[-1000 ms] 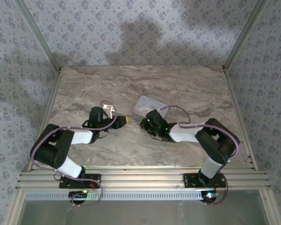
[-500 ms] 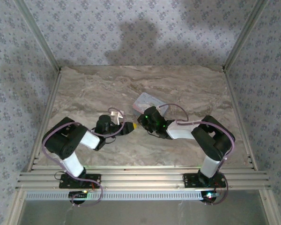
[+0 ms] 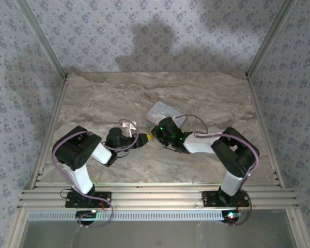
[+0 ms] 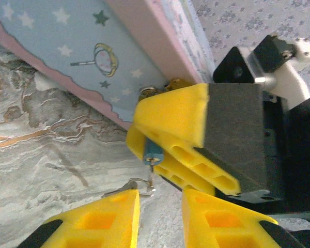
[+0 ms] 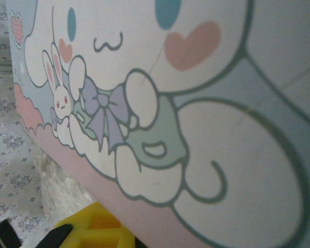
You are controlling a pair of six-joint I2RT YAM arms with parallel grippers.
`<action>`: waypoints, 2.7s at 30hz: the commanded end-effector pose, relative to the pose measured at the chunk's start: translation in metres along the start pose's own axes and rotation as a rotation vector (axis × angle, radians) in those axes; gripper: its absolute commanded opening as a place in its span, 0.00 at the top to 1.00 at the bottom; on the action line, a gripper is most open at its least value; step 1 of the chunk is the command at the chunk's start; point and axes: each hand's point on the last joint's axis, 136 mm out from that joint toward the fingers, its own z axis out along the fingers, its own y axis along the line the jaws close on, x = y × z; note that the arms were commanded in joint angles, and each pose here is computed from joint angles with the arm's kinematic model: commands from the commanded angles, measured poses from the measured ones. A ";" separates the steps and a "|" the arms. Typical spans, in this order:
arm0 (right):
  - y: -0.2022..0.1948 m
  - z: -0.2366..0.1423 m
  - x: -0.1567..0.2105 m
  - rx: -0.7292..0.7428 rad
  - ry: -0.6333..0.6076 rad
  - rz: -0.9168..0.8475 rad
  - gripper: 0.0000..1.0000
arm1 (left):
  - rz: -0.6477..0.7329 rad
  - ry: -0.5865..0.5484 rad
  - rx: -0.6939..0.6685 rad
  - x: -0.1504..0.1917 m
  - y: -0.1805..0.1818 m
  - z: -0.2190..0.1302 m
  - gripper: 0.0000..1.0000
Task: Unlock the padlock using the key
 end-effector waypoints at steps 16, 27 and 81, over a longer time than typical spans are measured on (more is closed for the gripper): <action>0.015 0.003 0.009 -0.033 0.039 0.035 1.00 | 0.017 -0.022 0.085 -0.013 -0.011 0.014 0.71; 0.017 0.003 0.008 -0.033 0.037 0.044 1.00 | 0.014 -0.007 0.095 -0.009 -0.007 0.019 0.86; 0.008 -0.061 0.002 0.126 0.084 -0.171 0.40 | 0.775 0.001 -0.392 0.027 0.008 0.001 1.00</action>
